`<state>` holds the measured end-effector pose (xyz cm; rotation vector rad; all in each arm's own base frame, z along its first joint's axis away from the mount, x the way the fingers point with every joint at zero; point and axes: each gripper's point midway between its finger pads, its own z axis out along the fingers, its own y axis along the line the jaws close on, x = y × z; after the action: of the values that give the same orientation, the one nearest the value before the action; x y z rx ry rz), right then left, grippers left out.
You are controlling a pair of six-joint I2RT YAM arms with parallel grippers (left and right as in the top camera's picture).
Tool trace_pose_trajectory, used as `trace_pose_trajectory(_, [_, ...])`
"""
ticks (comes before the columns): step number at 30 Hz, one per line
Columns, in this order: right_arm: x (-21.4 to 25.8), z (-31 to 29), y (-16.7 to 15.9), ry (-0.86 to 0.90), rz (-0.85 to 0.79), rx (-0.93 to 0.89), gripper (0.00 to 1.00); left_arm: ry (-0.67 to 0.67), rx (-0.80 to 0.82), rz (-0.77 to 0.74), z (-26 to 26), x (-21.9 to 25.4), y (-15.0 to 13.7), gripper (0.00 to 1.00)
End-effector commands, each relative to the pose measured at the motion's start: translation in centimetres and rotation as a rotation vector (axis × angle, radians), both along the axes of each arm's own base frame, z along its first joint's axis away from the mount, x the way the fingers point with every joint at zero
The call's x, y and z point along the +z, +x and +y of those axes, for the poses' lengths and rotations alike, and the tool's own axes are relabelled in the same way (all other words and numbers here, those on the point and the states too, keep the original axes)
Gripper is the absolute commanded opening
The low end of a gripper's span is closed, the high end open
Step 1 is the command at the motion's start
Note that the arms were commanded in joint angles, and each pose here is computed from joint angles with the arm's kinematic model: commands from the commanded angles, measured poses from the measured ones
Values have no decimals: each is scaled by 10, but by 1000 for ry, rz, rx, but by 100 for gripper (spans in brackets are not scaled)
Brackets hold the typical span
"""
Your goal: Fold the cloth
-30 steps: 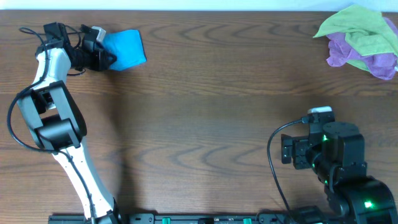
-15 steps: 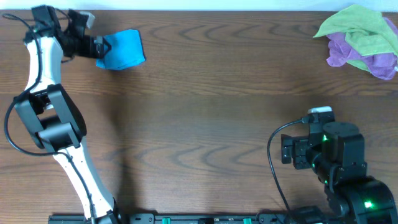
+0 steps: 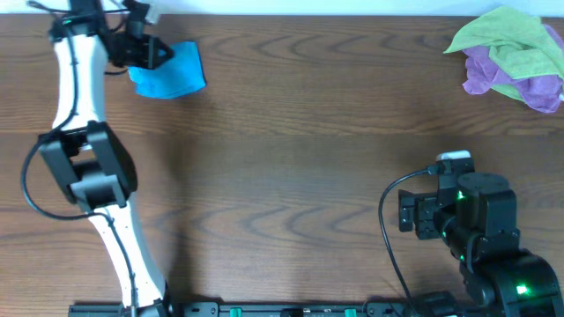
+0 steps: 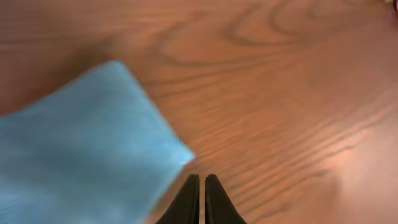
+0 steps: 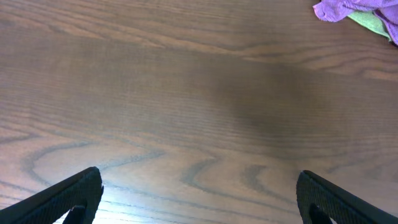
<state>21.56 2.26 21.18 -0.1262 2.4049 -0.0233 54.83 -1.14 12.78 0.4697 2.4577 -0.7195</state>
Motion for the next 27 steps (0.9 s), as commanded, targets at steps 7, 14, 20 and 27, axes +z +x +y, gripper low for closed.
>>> trace_pose_trajectory(7, [-2,-3,0,4,6,-23,99,510,194,80,8,-26,7,6])
trace_pose_trajectory(14, [-2,-3,0,4,6,-23,99,731,364,78,24,-22,9,6])
trace_pose_trajectory(20, [-2,-3,0,4,6,-23,99,723,512,137,42,-23,1,6])
trace_pose_trajectory(27, [-2,-3,0,4,6,-23,99,685,584,199,70,-28,-8,6])
